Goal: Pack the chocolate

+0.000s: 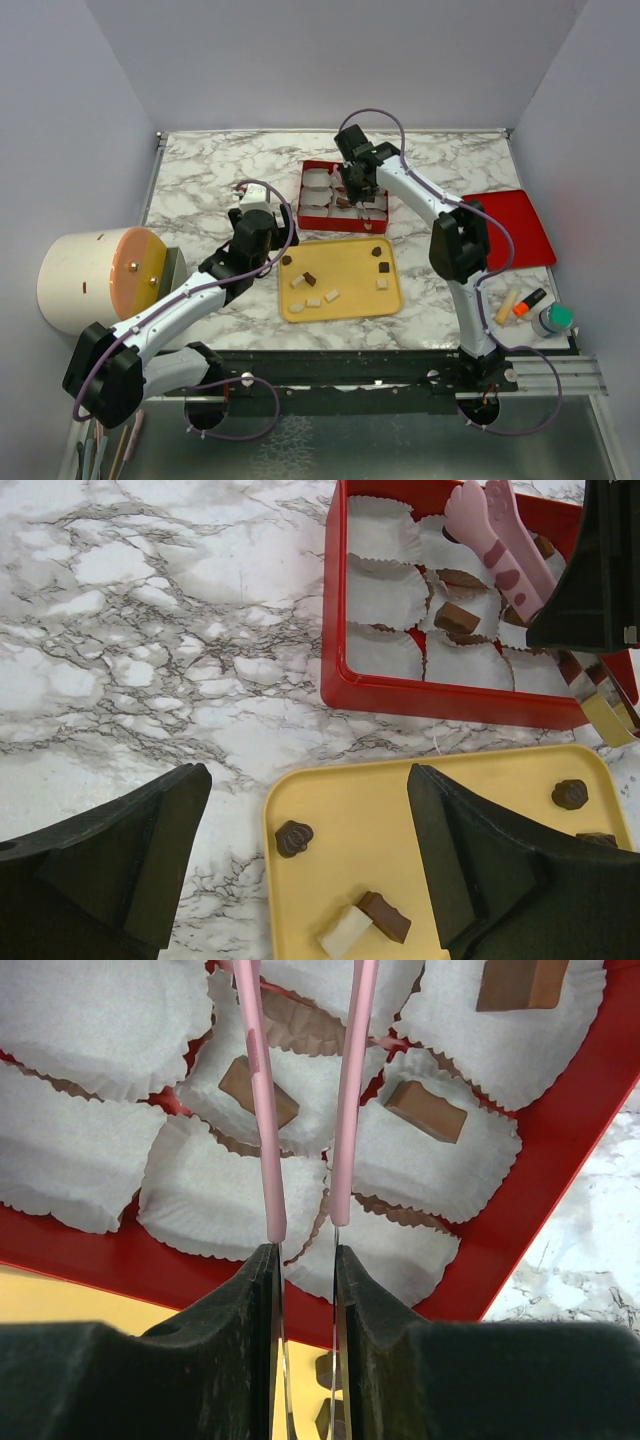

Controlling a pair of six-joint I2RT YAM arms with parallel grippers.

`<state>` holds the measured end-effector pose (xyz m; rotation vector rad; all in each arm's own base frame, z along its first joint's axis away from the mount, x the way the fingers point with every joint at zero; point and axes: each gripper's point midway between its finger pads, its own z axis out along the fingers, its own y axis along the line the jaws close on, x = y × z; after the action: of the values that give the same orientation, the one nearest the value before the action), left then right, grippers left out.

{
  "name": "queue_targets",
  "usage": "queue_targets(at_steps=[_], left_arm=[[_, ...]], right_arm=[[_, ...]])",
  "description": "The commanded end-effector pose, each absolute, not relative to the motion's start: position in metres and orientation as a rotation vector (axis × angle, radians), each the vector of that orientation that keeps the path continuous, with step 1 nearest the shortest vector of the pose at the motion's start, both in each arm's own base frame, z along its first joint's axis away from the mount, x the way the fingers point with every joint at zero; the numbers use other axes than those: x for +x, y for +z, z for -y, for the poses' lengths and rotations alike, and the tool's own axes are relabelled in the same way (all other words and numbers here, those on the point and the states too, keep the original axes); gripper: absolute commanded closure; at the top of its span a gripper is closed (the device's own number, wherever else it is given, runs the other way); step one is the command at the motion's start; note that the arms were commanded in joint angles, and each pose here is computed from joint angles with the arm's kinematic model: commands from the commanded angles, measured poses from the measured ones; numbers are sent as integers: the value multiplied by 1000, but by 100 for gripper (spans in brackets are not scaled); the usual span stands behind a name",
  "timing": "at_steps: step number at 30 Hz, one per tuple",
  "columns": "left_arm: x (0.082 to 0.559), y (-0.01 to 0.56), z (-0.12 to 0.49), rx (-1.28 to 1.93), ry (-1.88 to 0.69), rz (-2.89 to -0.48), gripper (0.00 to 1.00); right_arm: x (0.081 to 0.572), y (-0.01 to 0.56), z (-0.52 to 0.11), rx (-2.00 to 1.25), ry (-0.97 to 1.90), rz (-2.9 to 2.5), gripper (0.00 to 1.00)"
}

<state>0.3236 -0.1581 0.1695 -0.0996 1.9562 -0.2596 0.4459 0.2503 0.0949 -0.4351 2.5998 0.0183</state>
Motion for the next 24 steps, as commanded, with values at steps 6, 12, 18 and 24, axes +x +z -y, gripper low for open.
queue_targets(at_steps=[6,12,18,24], left_arm=[[324,169,156,-112,-259,-1951,10],[323,169,156,-114,-260,-1951,10],[323,169,156,-114,-261,-1953,10],[324,169,157,-114,-265,-1953,10]], right_arm=[[457,99,-249,-407,26,-2581,80],[457,99,-249,-402,34,-2582,75],[457,98,-249,-401,43,-2589,71],[456,99,-248,-401,47,-2590,70]])
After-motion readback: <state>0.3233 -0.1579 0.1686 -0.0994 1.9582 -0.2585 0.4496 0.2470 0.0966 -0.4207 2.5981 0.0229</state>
